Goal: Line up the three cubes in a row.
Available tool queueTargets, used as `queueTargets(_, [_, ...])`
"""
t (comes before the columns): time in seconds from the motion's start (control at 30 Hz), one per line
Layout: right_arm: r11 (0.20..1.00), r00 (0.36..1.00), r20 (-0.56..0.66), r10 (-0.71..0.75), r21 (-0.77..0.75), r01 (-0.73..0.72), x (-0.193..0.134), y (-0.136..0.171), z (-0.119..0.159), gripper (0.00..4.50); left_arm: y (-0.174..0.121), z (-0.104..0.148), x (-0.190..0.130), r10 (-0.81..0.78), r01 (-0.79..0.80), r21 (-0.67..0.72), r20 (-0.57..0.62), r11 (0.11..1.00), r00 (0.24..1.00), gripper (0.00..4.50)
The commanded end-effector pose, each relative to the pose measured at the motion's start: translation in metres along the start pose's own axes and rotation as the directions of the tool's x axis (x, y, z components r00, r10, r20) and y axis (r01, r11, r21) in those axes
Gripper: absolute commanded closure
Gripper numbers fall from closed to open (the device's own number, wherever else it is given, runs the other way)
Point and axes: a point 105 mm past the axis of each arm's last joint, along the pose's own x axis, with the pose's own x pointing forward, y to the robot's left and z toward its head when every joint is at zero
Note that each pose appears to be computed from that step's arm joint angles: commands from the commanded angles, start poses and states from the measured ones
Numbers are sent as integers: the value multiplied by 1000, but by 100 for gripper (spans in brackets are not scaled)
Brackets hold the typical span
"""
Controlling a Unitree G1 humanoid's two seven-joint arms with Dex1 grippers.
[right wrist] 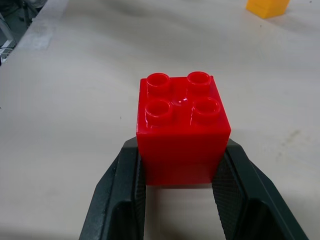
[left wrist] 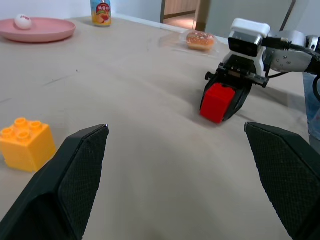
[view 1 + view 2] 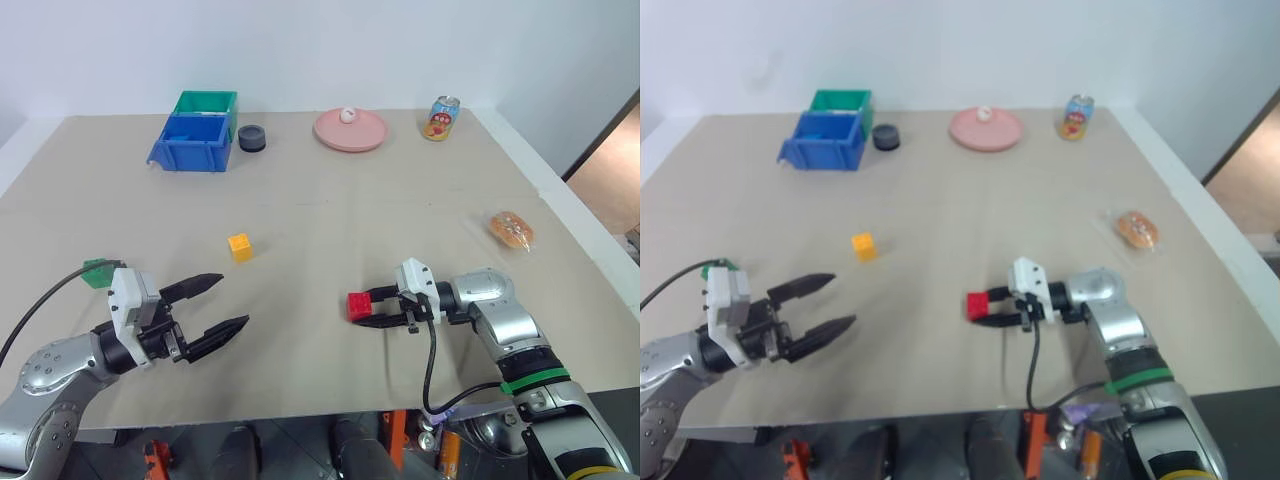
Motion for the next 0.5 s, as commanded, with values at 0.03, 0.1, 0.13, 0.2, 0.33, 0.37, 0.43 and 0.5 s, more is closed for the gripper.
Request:
queueTargets(0.03, [999, 1000, 0, 2, -48, -2, -2, -5, 7, 327, -1, 10, 0, -7, 6, 32, 17, 999, 1000, 0])
queueTargets(0.1, [999, 1000, -10, 16, -48, -17, 0, -5, 4, 327, 0, 11, 0, -6, 5, 33, 18, 999, 1000, 0])
queueTargets(0.13, [999, 1000, -16, 21, -48, -22, 0, -5, 3, 327, 0, 11, 1, -5, 4, 34, 18, 999, 1000, 0])
queueTargets(0.2, [998, 999, -30, 36, -43, -37, 1, -4, 0, 327, 1, 12, 2, -3, 2, 37, 21, 999, 1000, 0])
queueTargets(0.33, [997, 997, -45, 63, -37, -65, 3, -4, -3, 327, 2, 14, 4, 0, -1, 39, 29, 999, 1000, 0])
queueTargets(0.37, [997, 997, -44, 64, -37, -65, 4, -5, -3, 327, 2, 14, 4, 1, -2, 40, 30, 999, 1000, 0])
queueTargets(0.43, [997, 997, -41, 69, -37, -70, 5, -6, -2, 327, 3, 15, 4, 5, -6, 40, 32, 999, 999, 0])
queueTargets(0.5, [997, 997, -42, 70, -37, -71, 4, -6, -2, 327, 3, 15, 4, 8, -9, 40, 34, 999, 999, 0])
